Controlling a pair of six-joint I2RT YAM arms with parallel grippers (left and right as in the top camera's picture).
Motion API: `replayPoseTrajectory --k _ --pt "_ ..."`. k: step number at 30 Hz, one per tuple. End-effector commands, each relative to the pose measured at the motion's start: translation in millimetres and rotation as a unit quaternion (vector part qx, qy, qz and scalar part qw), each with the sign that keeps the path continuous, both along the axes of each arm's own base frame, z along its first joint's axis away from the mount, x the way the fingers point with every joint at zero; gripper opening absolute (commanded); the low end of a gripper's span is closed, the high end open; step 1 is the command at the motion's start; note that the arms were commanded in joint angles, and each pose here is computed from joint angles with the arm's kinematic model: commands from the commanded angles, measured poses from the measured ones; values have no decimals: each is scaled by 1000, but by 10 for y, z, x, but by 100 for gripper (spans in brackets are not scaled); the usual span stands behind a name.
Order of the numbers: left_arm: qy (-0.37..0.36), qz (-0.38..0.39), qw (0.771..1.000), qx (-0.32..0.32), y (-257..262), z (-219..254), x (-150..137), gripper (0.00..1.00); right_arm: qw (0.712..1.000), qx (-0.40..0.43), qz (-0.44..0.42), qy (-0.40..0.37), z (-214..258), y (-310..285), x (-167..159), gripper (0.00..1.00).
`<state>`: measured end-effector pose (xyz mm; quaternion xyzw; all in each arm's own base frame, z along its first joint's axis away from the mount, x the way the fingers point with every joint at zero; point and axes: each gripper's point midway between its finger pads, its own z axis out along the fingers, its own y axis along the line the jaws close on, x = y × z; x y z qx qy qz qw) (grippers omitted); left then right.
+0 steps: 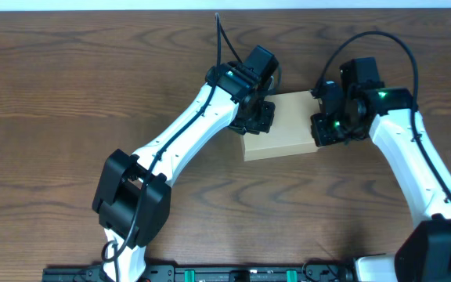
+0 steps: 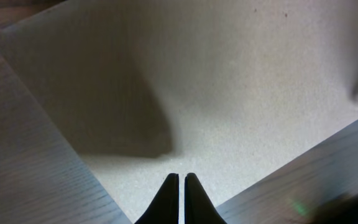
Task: Pack container
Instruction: 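Press both grippers on the lid edges to seat it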
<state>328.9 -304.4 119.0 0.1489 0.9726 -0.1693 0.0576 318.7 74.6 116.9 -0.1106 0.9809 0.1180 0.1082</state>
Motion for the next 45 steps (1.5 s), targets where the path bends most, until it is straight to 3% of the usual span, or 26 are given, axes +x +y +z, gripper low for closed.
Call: replayPoseTrajectory --k 1,34,40,45 --pt "-6 -6 1000 -15 -4 137 -47 6 1000 4 0 -2 16 -33 -17 3" --pt "35 -15 999 -28 -11 -198 -227 6 1000 15 -5 16 -269 -4 -131 4" --pt "-16 -6 1000 -25 88 -14 -52 6 1000 19 -4 -21 -123 11 53 5" --pt "-92 19 995 -28 359 447 191 7 996 24 -3 -80 271 38 356 6"
